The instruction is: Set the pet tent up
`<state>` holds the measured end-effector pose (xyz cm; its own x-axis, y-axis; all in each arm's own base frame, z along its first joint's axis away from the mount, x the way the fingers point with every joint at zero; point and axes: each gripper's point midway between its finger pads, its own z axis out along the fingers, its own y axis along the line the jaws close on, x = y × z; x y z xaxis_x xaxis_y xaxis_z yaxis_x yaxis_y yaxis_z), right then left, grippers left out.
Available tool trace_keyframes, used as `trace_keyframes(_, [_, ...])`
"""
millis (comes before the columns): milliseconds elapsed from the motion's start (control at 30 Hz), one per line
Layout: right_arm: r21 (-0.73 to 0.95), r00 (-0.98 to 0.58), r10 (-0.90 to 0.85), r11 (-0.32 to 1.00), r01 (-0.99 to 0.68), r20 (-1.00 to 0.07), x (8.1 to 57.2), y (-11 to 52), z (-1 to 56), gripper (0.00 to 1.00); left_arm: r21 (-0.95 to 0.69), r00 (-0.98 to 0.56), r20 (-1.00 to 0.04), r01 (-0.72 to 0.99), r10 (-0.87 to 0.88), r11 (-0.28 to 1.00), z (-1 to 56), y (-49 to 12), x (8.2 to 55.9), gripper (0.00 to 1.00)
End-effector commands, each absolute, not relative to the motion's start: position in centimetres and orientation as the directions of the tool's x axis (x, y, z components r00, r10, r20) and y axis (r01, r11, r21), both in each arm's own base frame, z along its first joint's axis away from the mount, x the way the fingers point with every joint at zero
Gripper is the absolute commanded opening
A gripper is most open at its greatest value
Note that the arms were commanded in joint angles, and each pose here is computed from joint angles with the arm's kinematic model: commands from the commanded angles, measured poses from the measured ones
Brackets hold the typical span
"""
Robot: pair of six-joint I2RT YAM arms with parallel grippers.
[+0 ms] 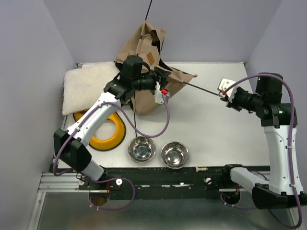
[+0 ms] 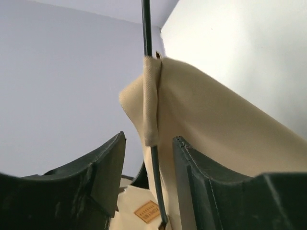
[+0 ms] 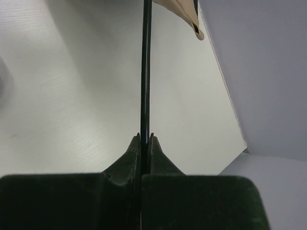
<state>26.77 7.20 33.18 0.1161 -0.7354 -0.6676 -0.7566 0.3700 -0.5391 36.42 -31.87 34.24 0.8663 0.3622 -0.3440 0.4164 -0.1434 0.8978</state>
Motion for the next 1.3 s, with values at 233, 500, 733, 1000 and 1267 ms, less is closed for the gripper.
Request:
trace_keyframes(233, [-0.544, 0.221, -0.667, 0.323, -0.775, -0.712, 25.4, 9.3, 34.5, 0.01, 0.913, 0.898, -0.331, 0.383, 0.292, -0.143, 35.7, -35.3, 35.3, 0.53])
trace_keyframes(500, [-0.540, 0.252, -0.639, 0.305, -0.785, -0.727, 25.2, 10.0, 34.4, 0.01, 0.907, 0.908, -0.352, 0.390, 0.227, -0.155, 36.4, -38.5, 33.8, 0.18])
trace_keyframes(733, [-0.510, 0.238, -0.614, 0.315, -0.801, -0.753, 26.0, 10.7, 34.6, 0.01, 0.912, 0.926, -0.363, 0.376, 0.102, -0.167, 37.5, -42.8, 28.3, 0.19])
trace_keyframes(1000, [-0.481, 0.249, -0.581, 0.287, -0.828, -0.775, 26.4, 12.2, 34.3, 0.01, 0.919, 0.928, -0.372, 0.370, 0.015, -0.135, 38.8, -47.8, 24.2, 0.21])
trace_keyframes(1267, [-0.446, 0.243, -0.540, 0.283, -0.849, -0.806, 26.2, 14.0, 34.3, 0.01, 0.908, 0.917, -0.398, 0.400, 0.042, -0.125, 39.3, -49.4, 24.2, 0.29])
